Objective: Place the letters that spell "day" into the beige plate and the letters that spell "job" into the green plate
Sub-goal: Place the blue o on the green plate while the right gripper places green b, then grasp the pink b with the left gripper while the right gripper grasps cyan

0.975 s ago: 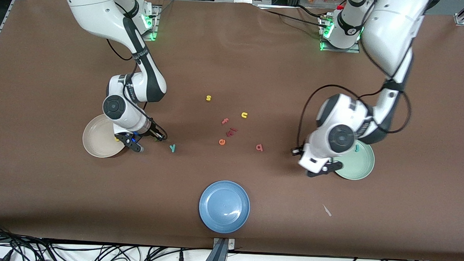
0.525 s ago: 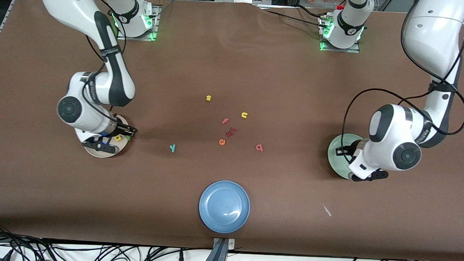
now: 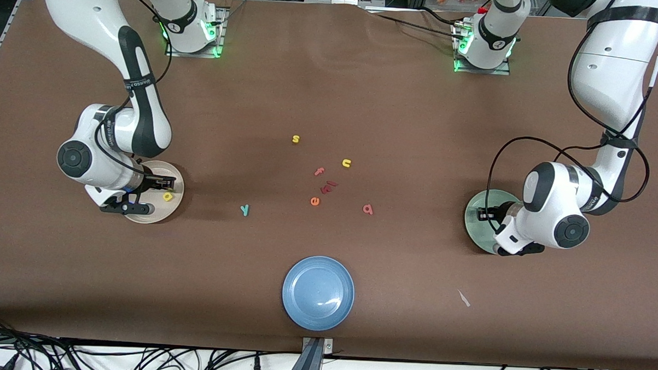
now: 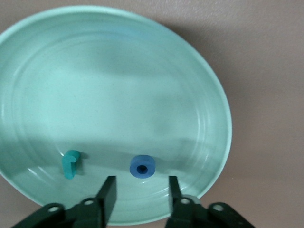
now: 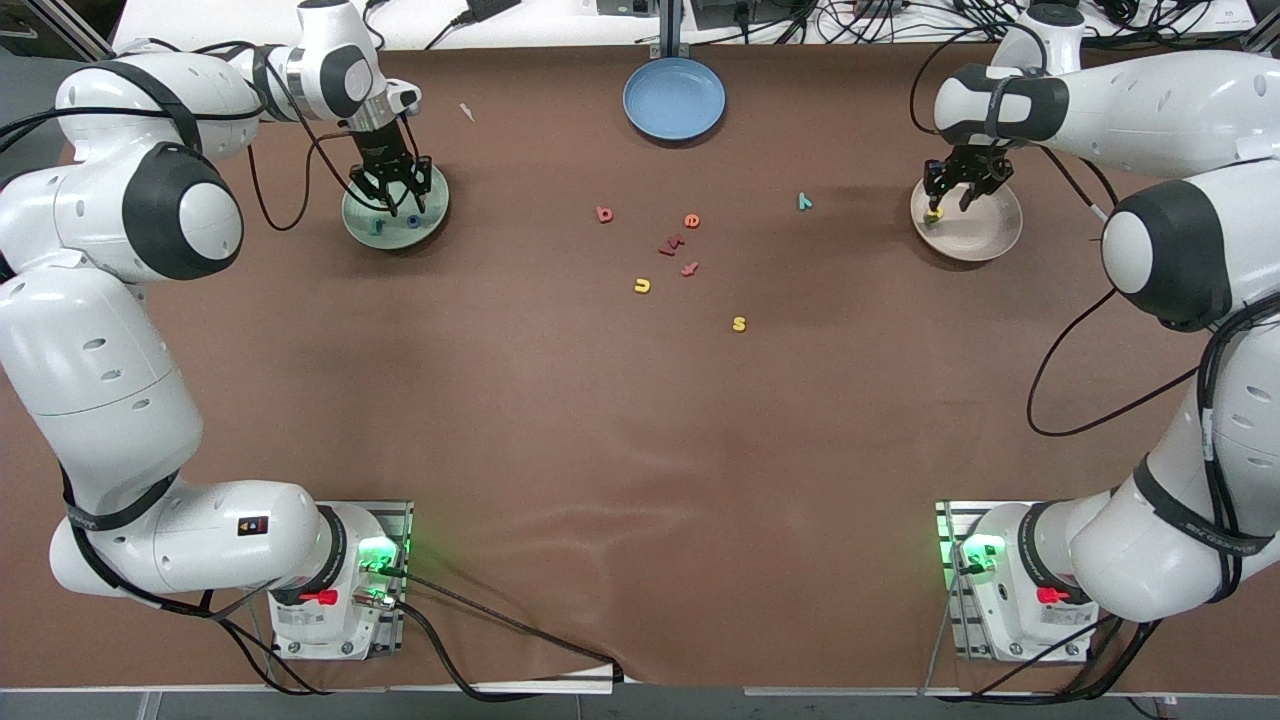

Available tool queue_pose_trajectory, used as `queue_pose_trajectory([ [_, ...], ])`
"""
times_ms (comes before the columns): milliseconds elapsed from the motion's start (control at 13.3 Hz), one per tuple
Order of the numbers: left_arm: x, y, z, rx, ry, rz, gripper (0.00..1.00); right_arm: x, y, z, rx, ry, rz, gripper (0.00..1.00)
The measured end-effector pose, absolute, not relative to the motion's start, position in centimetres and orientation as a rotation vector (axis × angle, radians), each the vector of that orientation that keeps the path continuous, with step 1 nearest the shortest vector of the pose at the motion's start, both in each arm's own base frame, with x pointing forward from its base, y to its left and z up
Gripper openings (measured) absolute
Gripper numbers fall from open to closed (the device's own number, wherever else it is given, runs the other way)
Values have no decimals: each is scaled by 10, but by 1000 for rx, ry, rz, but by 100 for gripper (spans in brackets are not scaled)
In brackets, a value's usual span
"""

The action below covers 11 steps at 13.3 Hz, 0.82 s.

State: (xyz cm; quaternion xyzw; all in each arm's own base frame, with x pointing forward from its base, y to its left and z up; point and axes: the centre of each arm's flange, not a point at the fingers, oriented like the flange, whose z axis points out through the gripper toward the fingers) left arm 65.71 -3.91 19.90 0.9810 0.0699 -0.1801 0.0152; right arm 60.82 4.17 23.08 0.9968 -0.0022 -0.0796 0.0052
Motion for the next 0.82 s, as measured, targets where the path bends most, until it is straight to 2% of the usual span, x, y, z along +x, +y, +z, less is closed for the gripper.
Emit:
queue_pose_trajectory([
  [225,666,-56,231,3053,214,-477,87,618,63,255,3133,46,-307,94],
  [300,667,-75,247,3047,251,-446,98,622,70,264,3138,64,-304,100],
  [525,655,-164,280,3004,384,-415,99,627,98,276,3142,67,-280,100],
  [825,639,-274,270,2918,611,-241,99,629,157,273,3141,10,-254,100],
])
